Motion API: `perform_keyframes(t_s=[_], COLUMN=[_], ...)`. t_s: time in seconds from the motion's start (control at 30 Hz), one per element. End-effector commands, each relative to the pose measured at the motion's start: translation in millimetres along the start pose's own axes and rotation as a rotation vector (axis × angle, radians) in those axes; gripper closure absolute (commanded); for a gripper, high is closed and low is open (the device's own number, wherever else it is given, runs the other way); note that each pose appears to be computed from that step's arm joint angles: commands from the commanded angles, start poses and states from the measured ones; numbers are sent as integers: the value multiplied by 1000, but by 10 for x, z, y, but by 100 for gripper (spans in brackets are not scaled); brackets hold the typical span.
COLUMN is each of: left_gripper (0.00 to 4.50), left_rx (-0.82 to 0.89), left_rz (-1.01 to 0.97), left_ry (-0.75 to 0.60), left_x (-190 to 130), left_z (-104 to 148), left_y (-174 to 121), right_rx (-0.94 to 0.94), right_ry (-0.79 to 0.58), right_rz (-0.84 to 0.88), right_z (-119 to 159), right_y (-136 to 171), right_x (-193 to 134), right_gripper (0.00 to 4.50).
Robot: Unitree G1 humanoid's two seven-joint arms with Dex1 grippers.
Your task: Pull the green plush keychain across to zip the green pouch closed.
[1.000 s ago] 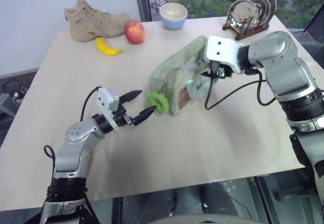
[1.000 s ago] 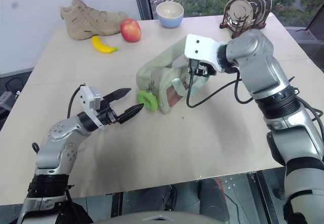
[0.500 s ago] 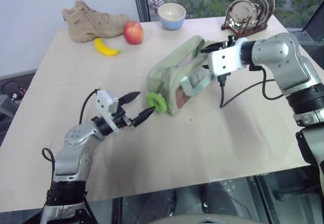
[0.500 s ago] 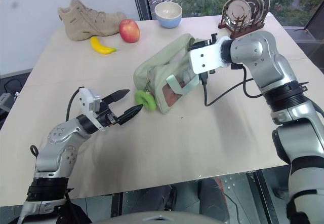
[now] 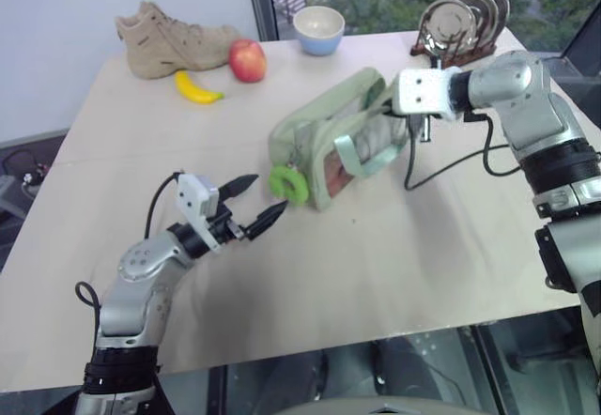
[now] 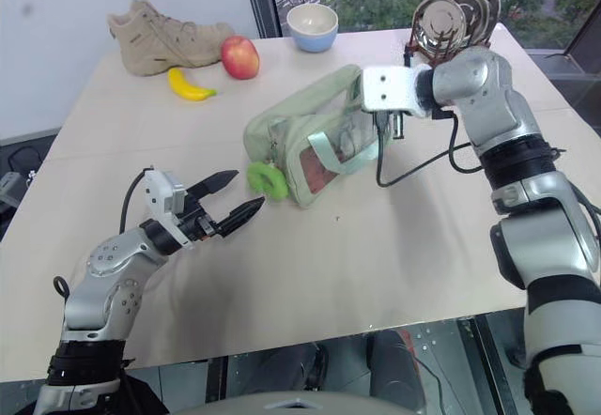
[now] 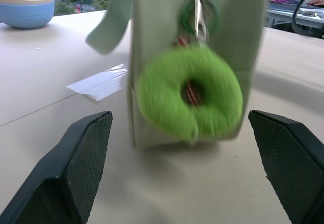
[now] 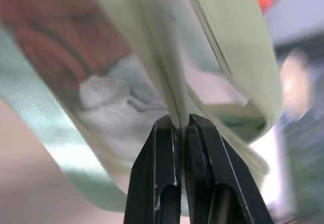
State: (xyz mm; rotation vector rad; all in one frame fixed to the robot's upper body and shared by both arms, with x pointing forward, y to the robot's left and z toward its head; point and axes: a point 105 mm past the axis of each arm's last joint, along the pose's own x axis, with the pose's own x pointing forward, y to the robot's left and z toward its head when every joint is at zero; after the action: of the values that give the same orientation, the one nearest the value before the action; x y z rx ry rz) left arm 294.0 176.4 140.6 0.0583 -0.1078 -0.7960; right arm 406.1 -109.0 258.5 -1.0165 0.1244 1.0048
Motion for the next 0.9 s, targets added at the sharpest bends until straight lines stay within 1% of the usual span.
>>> perform_keyframes(t_s=[0.03,0.13,0.23,0.37,0.5,0.57,0.67,0.7,0.73,0.77,0.8,0.83,0.9], left_gripper=[0,0,0,0,0,0,0,0,0,0,0,0,0], left_rx=[34,30,26,20,18,19,21,22,22,22,23,22,21], left_rz=[-6,-14,-22,-33,-45,-47,-50,-51,-52,-54,-55,-55,-52], left_ry=[-38,-39,-43,-47,-49,-50,-52,-53,-53,-53,-53,-54,-56], left_x=[-10,19,51,70,114,131,153,157,160,162,164,167,171], left_z=[110,99,83,64,45,39,37,38,38,38,39,42,48], left_y=[0,12,14,18,23,28,31,30,29,26,24,24,31], right_rx=[144,197,238,341,395,408,398,397,406,404,406,410,354], right_ry=[34,96,116,151,151,141,98,78,50,10,-28,-78,-159], right_rz=[-6,-25,-15,23,54,36,-40,-37,-27,-11,2,1,-7], right_z=[165,221,257,252,268,265,289,311,357,429,497,577,676], right_y=[-127,-135,-48,215,468,495,401,398,406,423,438,434,429], right_x=[-368,-496,-514,-369,-110,-31,-1,-7,-21,-42,-63,-97,-195], right_gripper=[449,449,449,449,449,449,449,449,372,338,284,244,244])
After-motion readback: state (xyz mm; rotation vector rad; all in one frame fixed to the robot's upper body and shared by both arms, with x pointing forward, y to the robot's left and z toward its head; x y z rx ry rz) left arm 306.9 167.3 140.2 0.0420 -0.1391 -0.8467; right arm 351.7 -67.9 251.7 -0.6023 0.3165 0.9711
